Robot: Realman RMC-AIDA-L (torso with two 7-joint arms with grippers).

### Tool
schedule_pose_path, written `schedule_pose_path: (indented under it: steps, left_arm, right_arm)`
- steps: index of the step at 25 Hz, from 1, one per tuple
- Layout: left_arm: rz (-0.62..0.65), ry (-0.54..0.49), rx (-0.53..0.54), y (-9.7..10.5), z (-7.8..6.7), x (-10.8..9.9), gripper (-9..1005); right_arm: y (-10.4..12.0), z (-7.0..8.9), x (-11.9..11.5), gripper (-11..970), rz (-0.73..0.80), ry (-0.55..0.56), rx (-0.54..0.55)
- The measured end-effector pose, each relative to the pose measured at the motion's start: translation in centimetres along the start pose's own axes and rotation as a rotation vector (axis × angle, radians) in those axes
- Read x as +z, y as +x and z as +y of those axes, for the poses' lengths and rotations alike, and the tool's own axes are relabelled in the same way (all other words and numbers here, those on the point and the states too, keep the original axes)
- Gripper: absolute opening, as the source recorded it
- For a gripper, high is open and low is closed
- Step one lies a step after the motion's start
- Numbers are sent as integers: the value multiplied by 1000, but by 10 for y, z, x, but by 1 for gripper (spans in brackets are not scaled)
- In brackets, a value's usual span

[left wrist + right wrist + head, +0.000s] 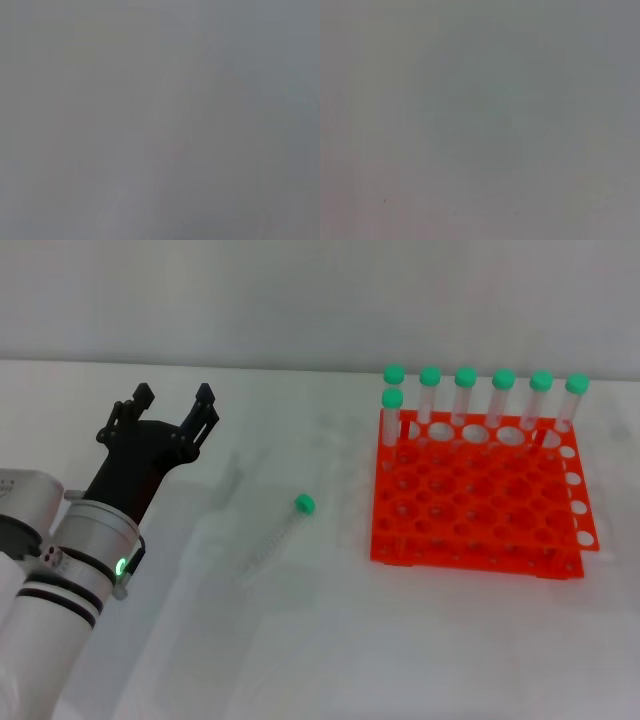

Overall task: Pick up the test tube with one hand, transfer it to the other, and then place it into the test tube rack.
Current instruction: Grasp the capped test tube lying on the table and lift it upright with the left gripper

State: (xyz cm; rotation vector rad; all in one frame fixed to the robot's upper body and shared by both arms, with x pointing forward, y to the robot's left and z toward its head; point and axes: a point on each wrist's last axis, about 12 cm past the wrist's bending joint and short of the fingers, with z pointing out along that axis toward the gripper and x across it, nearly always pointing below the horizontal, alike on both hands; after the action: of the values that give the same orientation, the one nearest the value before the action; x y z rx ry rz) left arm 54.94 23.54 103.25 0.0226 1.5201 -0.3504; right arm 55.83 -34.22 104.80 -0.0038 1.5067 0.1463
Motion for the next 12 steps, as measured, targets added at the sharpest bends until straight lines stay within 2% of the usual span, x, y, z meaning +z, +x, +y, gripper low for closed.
schedule_pose_path:
  steps: [8,12]
  left_arm:
    - [-6,16,-16,-4,-3,8,820]
    - [13,13,-87,-10,0,24,819]
  right_arm:
    - [-1,-1,1,868,-1,2,-1]
    - [-1,-2,1,866,-2,4,-2]
